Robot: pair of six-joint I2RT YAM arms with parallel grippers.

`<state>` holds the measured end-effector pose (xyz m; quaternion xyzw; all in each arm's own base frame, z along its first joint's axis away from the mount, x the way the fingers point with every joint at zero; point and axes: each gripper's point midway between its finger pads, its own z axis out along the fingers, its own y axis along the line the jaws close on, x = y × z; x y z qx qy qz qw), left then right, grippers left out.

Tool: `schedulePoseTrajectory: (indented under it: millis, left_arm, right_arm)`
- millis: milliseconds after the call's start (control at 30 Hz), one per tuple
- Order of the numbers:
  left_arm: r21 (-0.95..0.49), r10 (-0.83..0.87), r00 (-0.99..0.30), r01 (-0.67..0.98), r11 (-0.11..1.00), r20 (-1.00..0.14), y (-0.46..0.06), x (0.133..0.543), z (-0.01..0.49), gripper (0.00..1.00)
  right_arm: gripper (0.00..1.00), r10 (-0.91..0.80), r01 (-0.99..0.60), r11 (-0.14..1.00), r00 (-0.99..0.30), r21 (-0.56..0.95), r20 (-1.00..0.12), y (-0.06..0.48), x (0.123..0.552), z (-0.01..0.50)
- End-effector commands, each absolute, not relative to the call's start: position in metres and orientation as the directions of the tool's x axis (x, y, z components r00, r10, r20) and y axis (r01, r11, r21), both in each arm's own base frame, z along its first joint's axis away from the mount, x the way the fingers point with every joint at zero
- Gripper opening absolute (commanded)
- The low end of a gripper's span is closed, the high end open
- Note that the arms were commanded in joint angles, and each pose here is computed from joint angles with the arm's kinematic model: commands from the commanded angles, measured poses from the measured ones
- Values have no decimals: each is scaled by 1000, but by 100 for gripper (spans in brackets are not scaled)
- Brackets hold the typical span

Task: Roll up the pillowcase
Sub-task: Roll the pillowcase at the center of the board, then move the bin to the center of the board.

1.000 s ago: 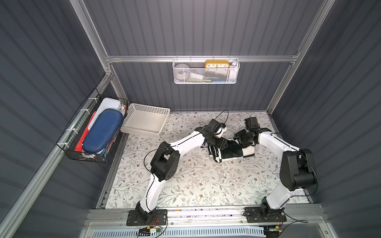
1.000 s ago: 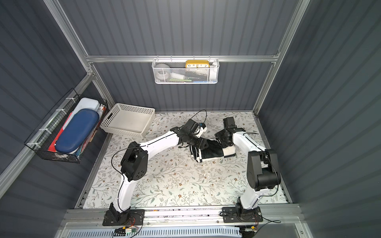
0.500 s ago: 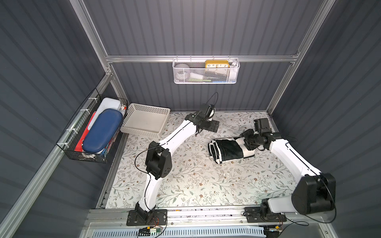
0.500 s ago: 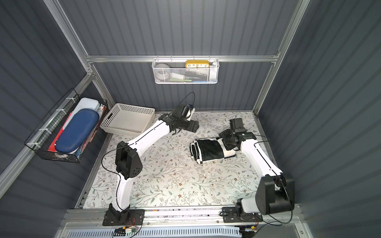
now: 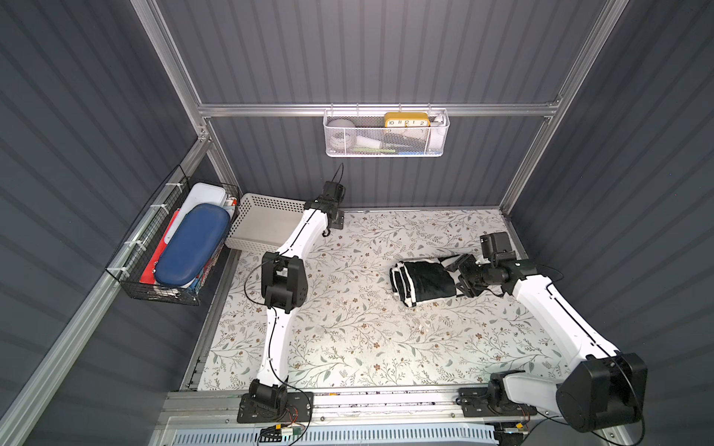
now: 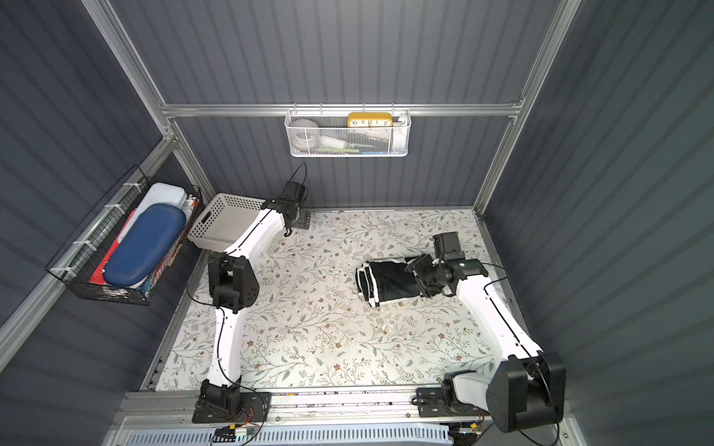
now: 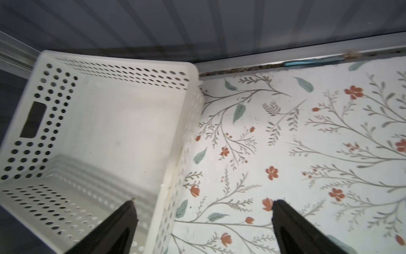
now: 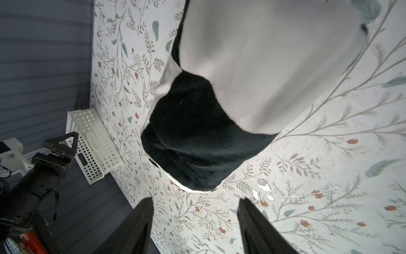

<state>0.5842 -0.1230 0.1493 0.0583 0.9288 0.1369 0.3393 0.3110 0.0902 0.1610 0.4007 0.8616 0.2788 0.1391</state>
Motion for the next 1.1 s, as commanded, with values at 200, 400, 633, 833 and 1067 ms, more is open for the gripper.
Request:
schedulePoseTrajectory:
  millis: [200, 400, 633, 833, 1067]
  left_arm:
    - [293, 117, -885, -23, 956, -450, -72, 547, 94, 99]
    - [262, 89, -871, -46, 964, -483, -52, 548, 95, 99]
    - [183, 107, -895, 29, 983, -433, -71, 548, 75, 55]
    - [80, 132, -895, 108, 991, -426, -114, 530, 79, 29]
    - [-144, 188, -923, 247, 958, -336, -242, 474, 72, 20]
  right_arm:
    - [66, 695, 568, 569, -719, 594, 21, 103, 305, 150]
    - [65, 680, 547, 592, -733, 592, -4, 100, 297, 152]
    - [62, 688, 555, 578, -726, 598, 9, 101, 296, 153]
    - [63, 710, 607, 602, -704, 519, 0, 86, 279, 147]
    - [85, 787, 659, 555, -614, 507, -63, 66, 254, 128]
